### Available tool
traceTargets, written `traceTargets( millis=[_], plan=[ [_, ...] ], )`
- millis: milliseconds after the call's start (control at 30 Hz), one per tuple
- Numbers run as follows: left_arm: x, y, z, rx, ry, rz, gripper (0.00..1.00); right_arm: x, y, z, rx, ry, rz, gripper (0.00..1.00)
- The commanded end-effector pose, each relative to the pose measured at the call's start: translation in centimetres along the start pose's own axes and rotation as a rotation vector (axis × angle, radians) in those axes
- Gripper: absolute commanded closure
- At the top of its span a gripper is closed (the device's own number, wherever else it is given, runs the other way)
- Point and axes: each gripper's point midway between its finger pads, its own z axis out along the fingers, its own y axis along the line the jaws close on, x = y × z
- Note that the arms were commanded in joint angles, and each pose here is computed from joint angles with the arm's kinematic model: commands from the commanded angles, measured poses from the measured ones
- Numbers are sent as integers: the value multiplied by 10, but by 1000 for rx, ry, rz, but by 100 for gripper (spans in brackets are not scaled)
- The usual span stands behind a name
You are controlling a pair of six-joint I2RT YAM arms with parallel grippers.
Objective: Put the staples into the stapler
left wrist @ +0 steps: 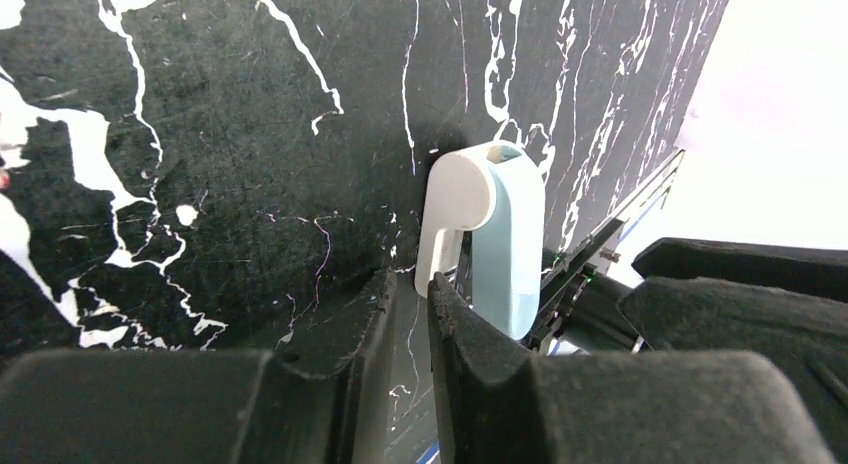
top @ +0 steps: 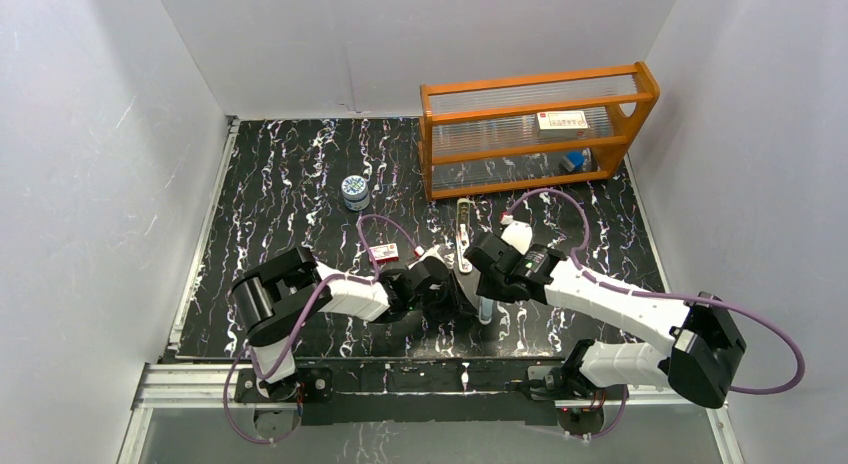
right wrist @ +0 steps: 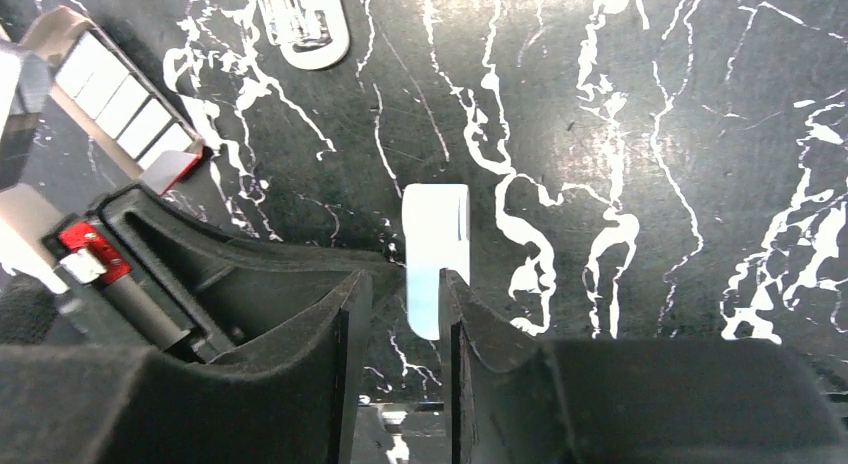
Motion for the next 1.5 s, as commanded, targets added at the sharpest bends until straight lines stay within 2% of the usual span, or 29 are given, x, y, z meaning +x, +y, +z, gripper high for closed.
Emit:
traceTargets(
  millis=[0, 167, 267, 467, 633, 900, 1033, 1167, 1333, 1467],
  plan=[
    [-4, 10, -10, -50, -26, 62, 81, -5, -9, -4, 36, -11, -36, 60],
    [-3, 13, -13, -59, -25, 71, 80, 8, -10, 1, 29, 45, -61, 58],
    [-5, 16, -17, -74, -37, 79, 80, 16, -10, 5, 22, 80, -87, 54],
    [-18, 27, -28, -137, -113, 110, 79, 24, -9, 16, 37, 110, -109, 44],
    [-27, 38, -40, -175, -162, 104, 78, 28, -10, 30, 65, 125, -116, 42],
    [-33, 45, -48, -192, -198, 96, 76, 28, -14, 54, 92, 122, -129, 47],
    [-35, 46, -50, -191, -210, 97, 76, 23, -19, 58, 114, 107, -131, 60],
    [-44, 47, -57, -212, -250, 126, 75, 7, -29, 60, 137, 68, -129, 67],
    [-60, 38, -76, -214, -320, 185, 73, -25, -41, 66, 139, 3, -151, 67],
    [-75, 32, -95, -233, -376, 234, 71, -50, -43, 78, 67, -19, -192, 66]
  ],
)
